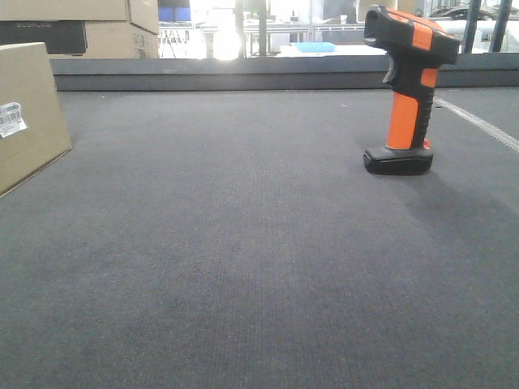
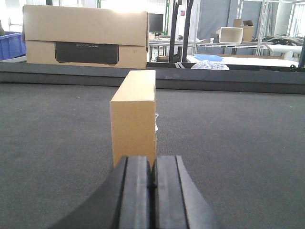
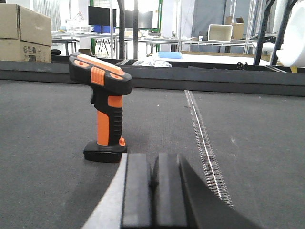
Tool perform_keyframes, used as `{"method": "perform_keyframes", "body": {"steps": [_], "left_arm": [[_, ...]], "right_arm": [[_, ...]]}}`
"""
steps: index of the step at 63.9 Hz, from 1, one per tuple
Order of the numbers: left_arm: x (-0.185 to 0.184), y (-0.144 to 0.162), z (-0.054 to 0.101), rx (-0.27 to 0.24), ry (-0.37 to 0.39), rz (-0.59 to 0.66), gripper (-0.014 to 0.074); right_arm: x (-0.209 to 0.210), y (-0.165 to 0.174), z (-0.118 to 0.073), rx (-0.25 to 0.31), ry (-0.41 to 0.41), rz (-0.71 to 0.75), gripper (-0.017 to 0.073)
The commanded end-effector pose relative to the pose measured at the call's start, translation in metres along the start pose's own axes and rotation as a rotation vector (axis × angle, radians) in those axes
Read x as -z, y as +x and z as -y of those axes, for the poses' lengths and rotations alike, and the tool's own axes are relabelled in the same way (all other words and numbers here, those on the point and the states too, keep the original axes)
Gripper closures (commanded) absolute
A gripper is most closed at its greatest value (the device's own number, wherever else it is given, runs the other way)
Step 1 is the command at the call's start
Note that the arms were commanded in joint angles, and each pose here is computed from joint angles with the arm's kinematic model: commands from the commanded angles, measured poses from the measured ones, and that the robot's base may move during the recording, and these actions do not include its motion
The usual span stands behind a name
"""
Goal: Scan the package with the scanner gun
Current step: 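Move the left gripper above the small cardboard box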
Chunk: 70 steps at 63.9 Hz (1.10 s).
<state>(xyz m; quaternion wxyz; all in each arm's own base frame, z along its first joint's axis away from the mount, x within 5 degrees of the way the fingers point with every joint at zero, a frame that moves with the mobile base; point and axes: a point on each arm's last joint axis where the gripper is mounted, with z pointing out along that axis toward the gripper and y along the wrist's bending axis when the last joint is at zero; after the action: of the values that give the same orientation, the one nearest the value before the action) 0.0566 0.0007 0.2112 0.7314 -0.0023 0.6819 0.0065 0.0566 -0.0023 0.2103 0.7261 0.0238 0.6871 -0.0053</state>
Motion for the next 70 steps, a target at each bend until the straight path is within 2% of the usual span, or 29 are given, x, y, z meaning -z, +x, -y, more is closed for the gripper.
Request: {"method": "perform_keyframes", "body": {"steps": [1,6,10,14,22,28,37,41,45,48,57,62,66,70], "left_arm": [[0.000,-0.005,0.000,-0.007,-0.003,0.053,0.0704],[0.001,-0.004,0.000,0.037,-0.006,-0.015,0.0704],[0.004,-0.016,0.000,0.096,-0.001,-0.093,0.0704],[-0.001,-0.030,0.001,0.146,0.008,-0.107,0.0704],[-0.018,-0.064,0.001,0.148,0.007,-0.134,0.0704],[-0.039,-0.088,0.001,0.127,0.002,-0.201,0.0704],[-0.081,-0.119,-0.001,0.057,-0.011,-0.366,0.0704],[-0.106,-0.127,-0.001,0.049,-0.015,-0.464,0.0704],[-0.128,-0.138,-0.002,0.049,-0.016,-0.507,0.0704],[-0.147,-0.141,-0.002,0.049,-0.017,-0.554,0.0704],[-0.192,-0.154,-0.002,0.048,-0.018,-0.576,0.0704],[-0.209,-0.154,-0.003,0.021,-0.026,-0.610,0.0704],[-0.220,-0.154,-0.004,-0.020,-0.026,-0.663,0.0704],[-0.230,-0.156,-0.005,-0.021,-0.032,-0.713,0.0704]], "right_arm": [[0.000,-0.002,0.000,0.002,0.006,0.024,0.0727],[0.000,-0.002,0.000,0.002,0.006,0.024,0.0727],[0.000,-0.002,0.000,0.002,0.006,0.024,0.0727],[0.000,-0.002,0.000,0.002,0.006,0.024,0.0727],[0.000,-0.002,0.000,0.002,0.006,0.024,0.0727],[0.000,-0.002,0.000,0.002,0.006,0.024,0.0727],[0.000,-0.002,0.000,0.002,0.006,0.024,0.0727],[0.000,-0.002,0.000,0.002,0.006,0.024,0.0727],[0.000,-0.002,0.000,0.002,0.006,0.024,0.0727],[0.000,-0.002,0.000,0.002,0.006,0.024,0.0727],[0.000,-0.002,0.000,0.002,0.006,0.024,0.0727],[0.000,-0.002,0.000,0.002,0.006,0.024,0.0727],[0.000,-0.002,0.000,0.002,0.006,0.024,0.0727],[0.000,-0.002,0.000,0.002,0.006,0.024,0.0727]]}}
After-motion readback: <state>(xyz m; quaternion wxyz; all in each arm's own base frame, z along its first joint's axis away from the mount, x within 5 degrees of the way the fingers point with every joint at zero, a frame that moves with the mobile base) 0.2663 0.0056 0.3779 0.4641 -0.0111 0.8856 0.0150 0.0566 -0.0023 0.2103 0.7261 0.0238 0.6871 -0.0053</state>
